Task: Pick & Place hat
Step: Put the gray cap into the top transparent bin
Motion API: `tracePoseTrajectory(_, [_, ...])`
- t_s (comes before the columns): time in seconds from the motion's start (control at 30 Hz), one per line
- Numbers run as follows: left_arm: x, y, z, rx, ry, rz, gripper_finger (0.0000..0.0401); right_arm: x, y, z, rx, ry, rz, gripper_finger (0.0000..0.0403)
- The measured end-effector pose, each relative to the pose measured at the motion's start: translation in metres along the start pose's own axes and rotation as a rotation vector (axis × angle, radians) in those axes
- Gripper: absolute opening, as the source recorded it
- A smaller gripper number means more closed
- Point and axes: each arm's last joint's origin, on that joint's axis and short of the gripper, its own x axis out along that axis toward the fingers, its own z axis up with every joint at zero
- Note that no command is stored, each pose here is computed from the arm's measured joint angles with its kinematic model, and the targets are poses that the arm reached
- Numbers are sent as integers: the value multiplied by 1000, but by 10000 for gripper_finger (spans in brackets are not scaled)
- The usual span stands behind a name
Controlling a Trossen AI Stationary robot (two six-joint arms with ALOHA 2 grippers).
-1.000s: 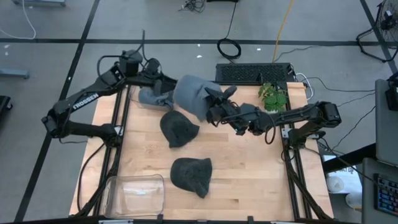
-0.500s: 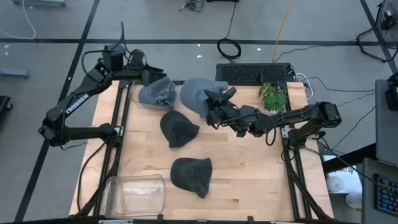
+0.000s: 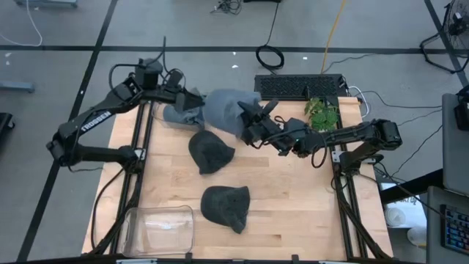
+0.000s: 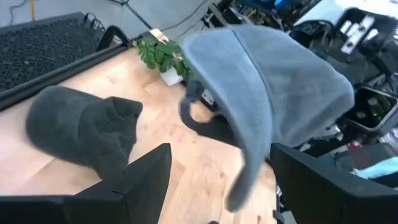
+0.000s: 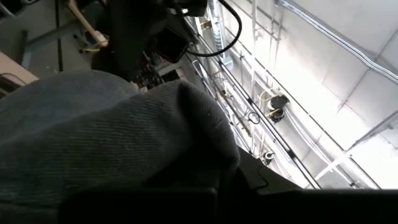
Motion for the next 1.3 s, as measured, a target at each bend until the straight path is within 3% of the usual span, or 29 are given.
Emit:
tracePoseTrajectory(0.27, [27,-6,-6,25,45,-25,282,1,0,0,24,-45,12,0])
tracePoseTrajectory(0.5, [34,-8,-5,80,31,-40,277,2,1,-2,35,-15,17,0])
tracePoseTrajectory(0.63, [35,-7,-8,124,66,-47,216,3,1,-3,39,-2,17,0])
tracePoseTrajectory(0.83, [37,-11,-14,186,116,-73,27,3,1,-3,43,-5,12,0])
tracePoseTrajectory(1.07, [24,-14,-11,199,70,-62,9,3,5,-5,212,33,42,15])
tracePoseTrajectory(1.3, [-18,-2,-2,193,-32,62,9,-2,7,-5,311,176,-5,125])
